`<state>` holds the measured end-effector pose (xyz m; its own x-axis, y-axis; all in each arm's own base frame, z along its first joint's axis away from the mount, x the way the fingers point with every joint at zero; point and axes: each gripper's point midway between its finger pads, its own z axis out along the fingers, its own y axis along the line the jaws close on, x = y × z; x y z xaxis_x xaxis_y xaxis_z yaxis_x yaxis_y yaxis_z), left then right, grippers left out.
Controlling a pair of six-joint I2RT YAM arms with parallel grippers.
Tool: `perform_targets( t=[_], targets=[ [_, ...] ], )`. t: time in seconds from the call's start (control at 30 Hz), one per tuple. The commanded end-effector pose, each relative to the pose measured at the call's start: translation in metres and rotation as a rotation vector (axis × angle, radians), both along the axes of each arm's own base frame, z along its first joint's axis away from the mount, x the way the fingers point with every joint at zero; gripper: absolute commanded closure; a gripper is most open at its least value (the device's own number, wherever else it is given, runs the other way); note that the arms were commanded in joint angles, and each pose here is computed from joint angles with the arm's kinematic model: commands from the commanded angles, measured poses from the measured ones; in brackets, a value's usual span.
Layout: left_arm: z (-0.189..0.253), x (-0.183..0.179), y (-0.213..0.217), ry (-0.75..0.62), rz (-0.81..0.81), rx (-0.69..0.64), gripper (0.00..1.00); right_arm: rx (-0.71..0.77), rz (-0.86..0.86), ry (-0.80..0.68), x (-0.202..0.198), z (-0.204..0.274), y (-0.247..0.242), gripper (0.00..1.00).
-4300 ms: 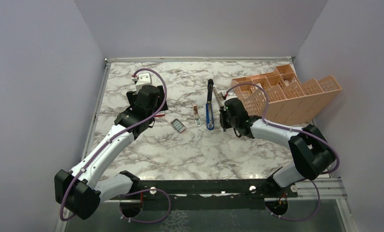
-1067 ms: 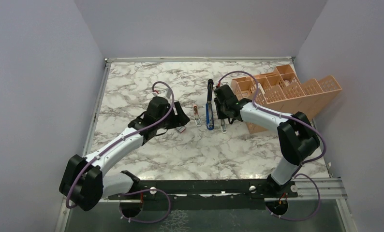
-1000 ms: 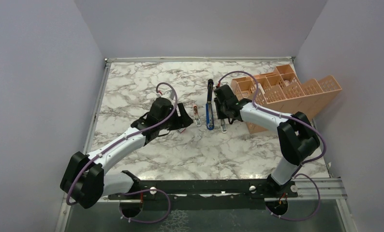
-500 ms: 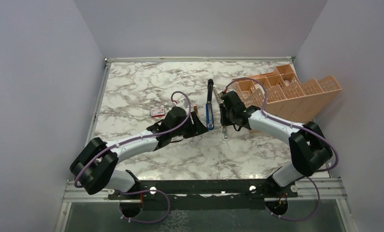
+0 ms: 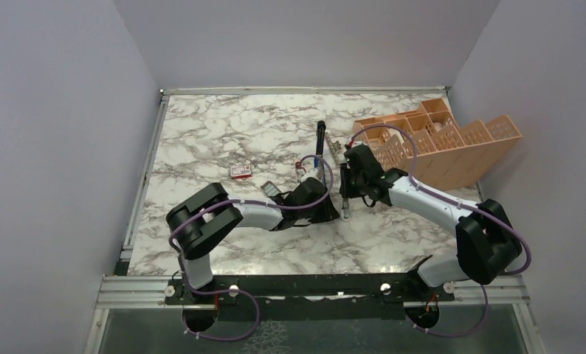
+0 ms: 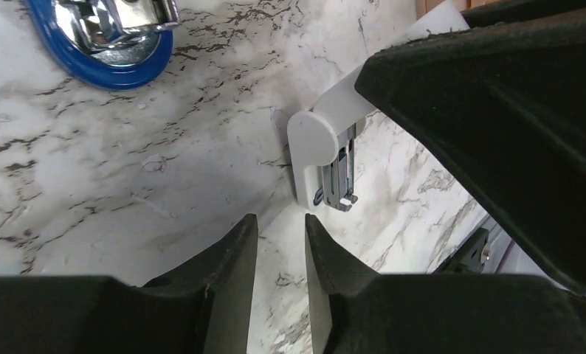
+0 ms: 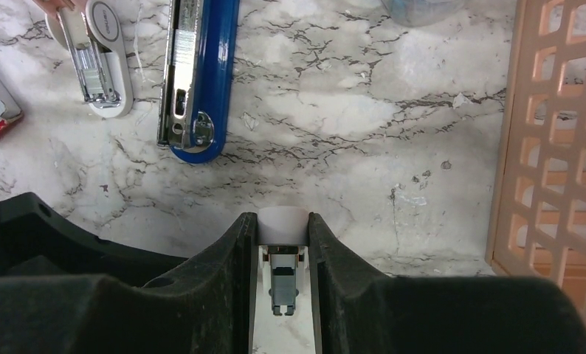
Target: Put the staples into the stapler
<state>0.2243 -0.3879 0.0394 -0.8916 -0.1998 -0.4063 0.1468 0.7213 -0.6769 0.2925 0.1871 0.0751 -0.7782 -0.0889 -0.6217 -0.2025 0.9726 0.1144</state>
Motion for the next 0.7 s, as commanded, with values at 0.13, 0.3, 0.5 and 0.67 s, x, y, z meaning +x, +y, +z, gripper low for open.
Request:
perform_targets(
  t=[0.13, 0.3, 0.5, 0.67],
  targets=[
    [-0.007, 0.013, -0.022, -0.026, 0.033, -0.046, 0.80, 0.024, 0.007, 0.012, -0.008, 0.003, 0.001, 0.70],
    [-0.014, 0.005, -0.025, -0.010, -0.004, -0.048, 0.82, 0.049, 0.030, 0.023, -0.012, -0.001, 0.005, 0.69],
    [-0.024, -0.005, -0.024, 0.018, -0.024, -0.046, 0.82, 0.071, 0.032, 0.031, -0.016, -0.001, 0.007, 0.69],
    [-0.025, -0.014, -0.025, 0.016, -0.056, -0.068, 0.80, 0.073, 0.027, 0.030, -0.014, 0.002, 0.008, 0.70]
  ],
)
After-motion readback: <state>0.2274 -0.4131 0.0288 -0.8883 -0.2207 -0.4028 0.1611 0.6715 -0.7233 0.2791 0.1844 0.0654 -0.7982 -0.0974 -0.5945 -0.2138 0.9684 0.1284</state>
